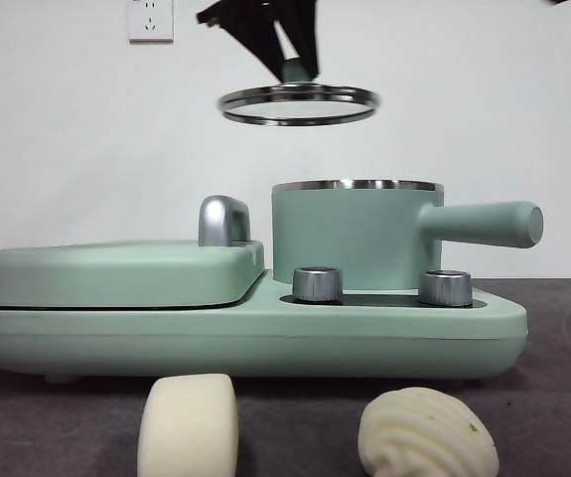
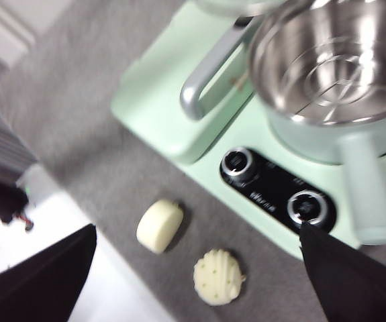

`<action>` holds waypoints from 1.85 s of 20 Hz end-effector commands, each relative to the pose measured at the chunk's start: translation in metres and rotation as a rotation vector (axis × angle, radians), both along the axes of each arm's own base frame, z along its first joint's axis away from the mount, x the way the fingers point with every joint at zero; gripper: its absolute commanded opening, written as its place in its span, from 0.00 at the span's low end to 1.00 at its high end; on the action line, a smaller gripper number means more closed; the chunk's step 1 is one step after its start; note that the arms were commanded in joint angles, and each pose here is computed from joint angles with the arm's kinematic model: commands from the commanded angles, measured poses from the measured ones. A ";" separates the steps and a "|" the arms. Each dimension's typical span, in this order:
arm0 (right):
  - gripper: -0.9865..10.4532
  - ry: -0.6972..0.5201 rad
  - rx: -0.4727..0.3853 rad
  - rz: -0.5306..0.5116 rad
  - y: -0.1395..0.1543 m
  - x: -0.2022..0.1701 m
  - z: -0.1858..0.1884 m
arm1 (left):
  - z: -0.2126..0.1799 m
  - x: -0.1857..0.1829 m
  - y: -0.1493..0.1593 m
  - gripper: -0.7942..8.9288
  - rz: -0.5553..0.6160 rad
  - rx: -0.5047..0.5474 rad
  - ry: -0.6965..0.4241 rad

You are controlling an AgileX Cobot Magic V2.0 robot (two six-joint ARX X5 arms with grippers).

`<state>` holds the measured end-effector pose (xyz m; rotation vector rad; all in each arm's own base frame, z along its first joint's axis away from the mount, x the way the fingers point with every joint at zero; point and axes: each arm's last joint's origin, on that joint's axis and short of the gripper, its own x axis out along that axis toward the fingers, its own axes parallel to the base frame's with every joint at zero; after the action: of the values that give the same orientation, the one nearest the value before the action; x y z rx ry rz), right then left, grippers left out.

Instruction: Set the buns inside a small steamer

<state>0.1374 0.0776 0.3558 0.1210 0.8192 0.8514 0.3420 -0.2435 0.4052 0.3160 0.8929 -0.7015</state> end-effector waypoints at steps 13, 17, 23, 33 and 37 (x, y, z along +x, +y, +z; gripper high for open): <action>0.51 0.328 -0.368 0.183 0.179 0.010 -0.108 | 0.034 0.034 0.113 0.14 0.285 -0.052 -0.101; 0.47 0.340 -0.421 0.195 0.202 0.018 -0.142 | 0.034 0.037 0.122 0.14 0.309 -0.051 -0.102; 0.32 0.389 -0.491 0.195 0.214 0.024 -0.177 | 0.034 0.038 0.125 0.14 0.318 -0.051 -0.103; 0.17 0.370 -0.546 0.249 0.219 0.043 -0.113 | 0.035 0.040 0.130 0.14 0.341 -0.060 -0.102; 0.18 0.258 -0.531 0.190 0.205 0.077 -0.041 | 0.035 0.040 0.130 0.14 0.345 -0.064 -0.104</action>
<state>0.2122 0.2748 0.3146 -0.2877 1.3151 0.7458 0.3880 -0.1135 0.4241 0.1475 0.8770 -0.3877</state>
